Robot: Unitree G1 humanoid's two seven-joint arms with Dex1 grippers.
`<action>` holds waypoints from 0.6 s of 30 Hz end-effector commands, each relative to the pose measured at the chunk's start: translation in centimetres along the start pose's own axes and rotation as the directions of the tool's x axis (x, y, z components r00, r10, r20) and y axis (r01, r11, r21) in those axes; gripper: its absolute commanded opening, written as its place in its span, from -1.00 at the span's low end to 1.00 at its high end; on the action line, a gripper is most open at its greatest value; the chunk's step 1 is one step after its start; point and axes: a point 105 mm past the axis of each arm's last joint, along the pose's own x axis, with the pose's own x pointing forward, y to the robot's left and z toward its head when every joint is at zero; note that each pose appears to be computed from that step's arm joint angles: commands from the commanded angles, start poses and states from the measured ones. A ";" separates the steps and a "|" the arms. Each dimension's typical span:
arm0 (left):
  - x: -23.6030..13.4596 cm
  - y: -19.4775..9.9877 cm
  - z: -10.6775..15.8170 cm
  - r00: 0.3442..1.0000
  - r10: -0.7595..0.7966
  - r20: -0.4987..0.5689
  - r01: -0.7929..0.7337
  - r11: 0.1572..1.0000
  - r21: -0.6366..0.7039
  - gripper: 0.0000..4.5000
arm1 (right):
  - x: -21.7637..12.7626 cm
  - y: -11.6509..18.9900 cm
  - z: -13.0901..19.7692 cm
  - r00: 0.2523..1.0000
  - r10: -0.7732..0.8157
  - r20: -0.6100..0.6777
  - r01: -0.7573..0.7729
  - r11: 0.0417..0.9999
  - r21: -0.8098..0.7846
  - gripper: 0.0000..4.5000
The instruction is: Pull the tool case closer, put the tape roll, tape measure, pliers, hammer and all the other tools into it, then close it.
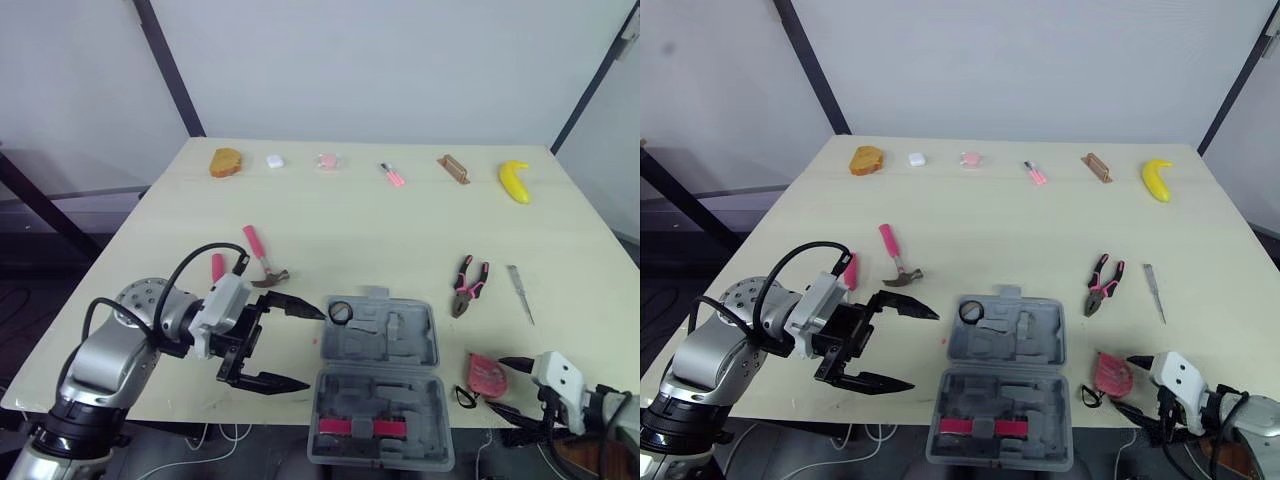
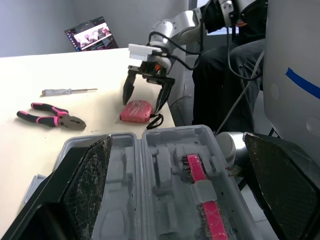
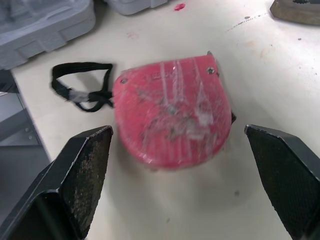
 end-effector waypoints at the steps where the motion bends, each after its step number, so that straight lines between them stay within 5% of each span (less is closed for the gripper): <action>1: 0.1 -0.4 0.4 0.999 -0.031 -0.011 0.031 0.999 0.030 1.00 | 0.0 -0.3 0.5 1.000 0.000 0.027 0.001 1.000 -0.026 0.98; 6: 0.0 -0.4 0.3 1.000 -0.018 -0.009 0.018 0.999 0.027 1.00 | 0.3 -0.2 0.3 0.999 0.017 0.027 -0.016 0.999 -0.034 0.98; 11: -0.1 -0.4 0.3 1.000 -0.009 -0.003 0.009 1.000 0.023 1.00 | 0.1 -0.4 0.2 0.999 0.017 0.030 -0.016 0.999 -0.050 0.30; 18: -0.2 -0.5 0.0 1.000 0.005 0.003 -0.005 1.000 0.016 1.00 | -0.5 -0.9 0.8 0.999 0.029 0.033 -0.026 0.995 -0.097 0.30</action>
